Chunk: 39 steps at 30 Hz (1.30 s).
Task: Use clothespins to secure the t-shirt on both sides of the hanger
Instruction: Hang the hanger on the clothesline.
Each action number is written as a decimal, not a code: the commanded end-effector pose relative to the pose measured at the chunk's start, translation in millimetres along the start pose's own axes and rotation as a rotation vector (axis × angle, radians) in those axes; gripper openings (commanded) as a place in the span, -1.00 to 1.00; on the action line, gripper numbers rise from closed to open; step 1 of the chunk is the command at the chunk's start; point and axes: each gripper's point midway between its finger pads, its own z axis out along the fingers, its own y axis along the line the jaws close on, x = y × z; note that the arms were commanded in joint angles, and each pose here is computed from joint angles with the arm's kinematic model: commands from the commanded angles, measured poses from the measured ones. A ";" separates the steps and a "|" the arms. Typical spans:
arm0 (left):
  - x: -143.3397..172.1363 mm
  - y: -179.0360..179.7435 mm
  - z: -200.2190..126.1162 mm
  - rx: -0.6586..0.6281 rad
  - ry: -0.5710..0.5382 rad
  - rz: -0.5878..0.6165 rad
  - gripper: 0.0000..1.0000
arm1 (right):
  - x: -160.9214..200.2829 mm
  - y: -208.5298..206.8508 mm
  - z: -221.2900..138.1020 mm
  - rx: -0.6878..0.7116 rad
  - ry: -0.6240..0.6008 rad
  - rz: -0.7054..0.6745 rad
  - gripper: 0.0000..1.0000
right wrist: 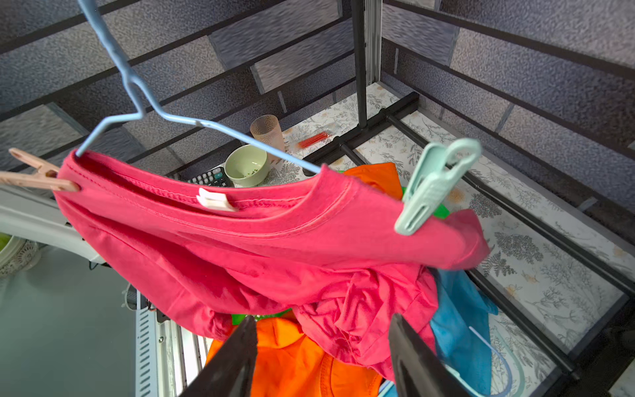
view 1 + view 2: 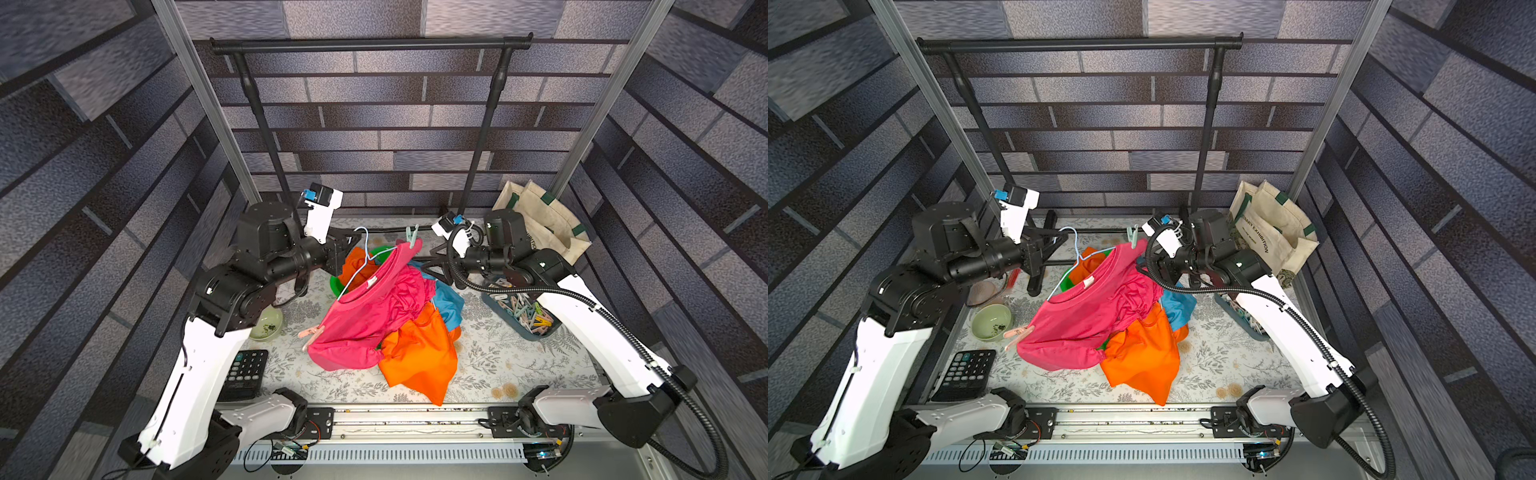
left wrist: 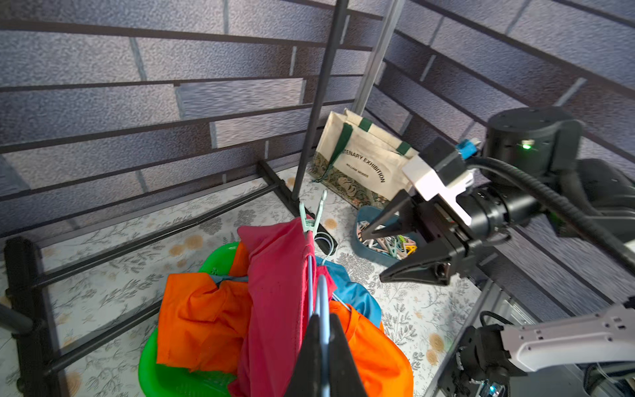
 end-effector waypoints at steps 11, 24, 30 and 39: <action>-25.3 -49.2 -38.8 0.214 -0.091 0.119 -1.00 | -31.7 -10.7 -11.3 -0.281 -0.043 -0.020 0.14; -47.7 -56.5 -40.6 0.262 -0.123 0.121 -1.00 | 1.2 -6.3 -0.1 -0.413 -0.030 0.069 -0.13; -50.7 -54.0 -33.0 0.284 -0.117 0.107 -1.00 | -2.2 6.5 -10.6 -0.517 -0.077 0.109 -0.86; -64.6 -30.2 -24.9 0.193 -0.153 0.067 1.00 | -13.4 17.9 -32.4 -0.474 -0.144 0.066 -1.00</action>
